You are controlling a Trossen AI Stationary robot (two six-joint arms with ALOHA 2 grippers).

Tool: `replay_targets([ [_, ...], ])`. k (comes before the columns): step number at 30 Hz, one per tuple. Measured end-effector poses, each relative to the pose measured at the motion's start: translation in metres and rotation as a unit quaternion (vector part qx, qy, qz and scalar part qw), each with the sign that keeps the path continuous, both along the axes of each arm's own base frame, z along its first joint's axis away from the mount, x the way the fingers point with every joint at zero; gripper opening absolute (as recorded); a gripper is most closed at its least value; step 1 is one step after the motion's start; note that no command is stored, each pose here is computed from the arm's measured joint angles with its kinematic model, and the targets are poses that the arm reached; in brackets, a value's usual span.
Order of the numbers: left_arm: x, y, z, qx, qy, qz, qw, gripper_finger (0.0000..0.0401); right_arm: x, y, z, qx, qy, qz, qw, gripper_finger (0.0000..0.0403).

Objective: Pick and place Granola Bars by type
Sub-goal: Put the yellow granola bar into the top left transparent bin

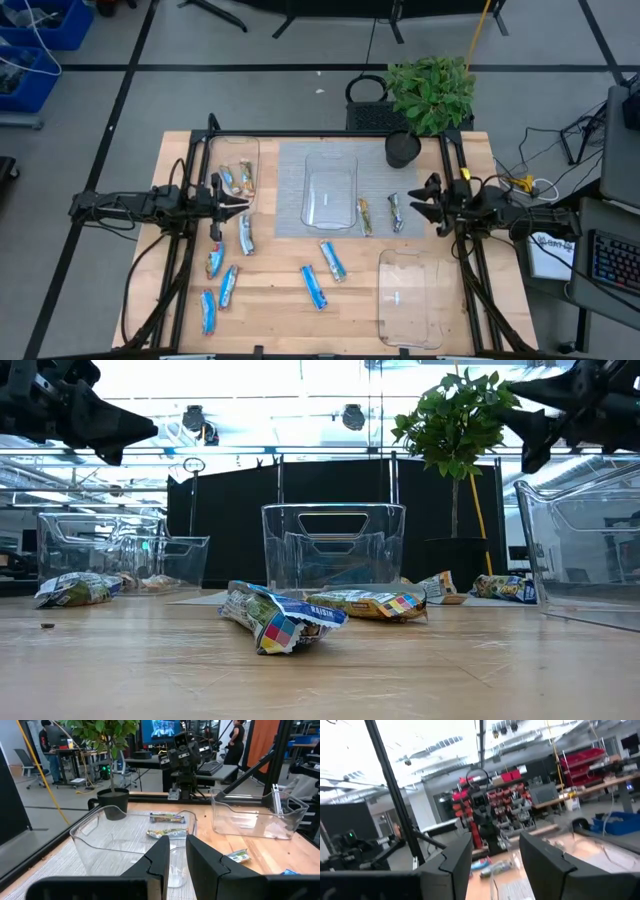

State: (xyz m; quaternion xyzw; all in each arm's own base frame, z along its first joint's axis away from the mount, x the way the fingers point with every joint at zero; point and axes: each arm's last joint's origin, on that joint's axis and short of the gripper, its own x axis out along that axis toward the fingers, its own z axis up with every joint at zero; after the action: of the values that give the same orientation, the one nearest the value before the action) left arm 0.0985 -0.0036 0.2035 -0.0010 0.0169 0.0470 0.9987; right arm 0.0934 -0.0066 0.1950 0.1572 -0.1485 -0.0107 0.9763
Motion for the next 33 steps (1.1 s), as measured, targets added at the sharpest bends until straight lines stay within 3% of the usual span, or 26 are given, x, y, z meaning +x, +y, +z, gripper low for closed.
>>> replay_targets([
  [5, 0.0, 0.0, 0.0, 0.001, 0.0, 0.0, 1.0, 0.0067, -0.001, -0.003, 0.007, 0.019, -0.032, -0.054, 0.998, 0.0155],
  [8, 0.0, 0.0, 0.0, 0.001, 0.0, 0.0, 1.0, 0.0067, 0.009, -0.004, -0.002, 0.041, 0.075, -0.059, 0.995, 0.0155],
  [12, 0.0, 0.0, 0.0, 0.001, 0.0, 0.0, 1.0, 0.0067, 0.029, -0.007, 0.025, 0.084, 0.162, -0.086, 0.979, 0.0155],
  [17, 0.0, 0.0, 0.0, 0.001, -0.001, 0.0, 1.0, 0.0067, 0.083, -0.011, 0.044, 0.126, 0.314, -0.095, 0.936, 0.0155],
  [23, 0.0, 0.0, 0.0, 0.001, -0.002, 0.0, 1.0, 0.0067, 0.141, -0.013, 0.035, 0.183, 0.535, -0.095, 0.82, 0.0155],
  [29, 0.0, 0.0, 0.0, 0.001, -0.002, 0.0, 1.0, 0.0067, 0.172, -0.015, 0.029, 0.203, 0.598, -0.096, 0.769, 0.0155],
  [33, 0.0, 0.0, 0.001, 0.001, -0.003, 0.0, 1.0, 0.0067, 0.177, -0.015, 0.026, 0.227, 0.6, -0.09, 0.762, 0.0155],
])
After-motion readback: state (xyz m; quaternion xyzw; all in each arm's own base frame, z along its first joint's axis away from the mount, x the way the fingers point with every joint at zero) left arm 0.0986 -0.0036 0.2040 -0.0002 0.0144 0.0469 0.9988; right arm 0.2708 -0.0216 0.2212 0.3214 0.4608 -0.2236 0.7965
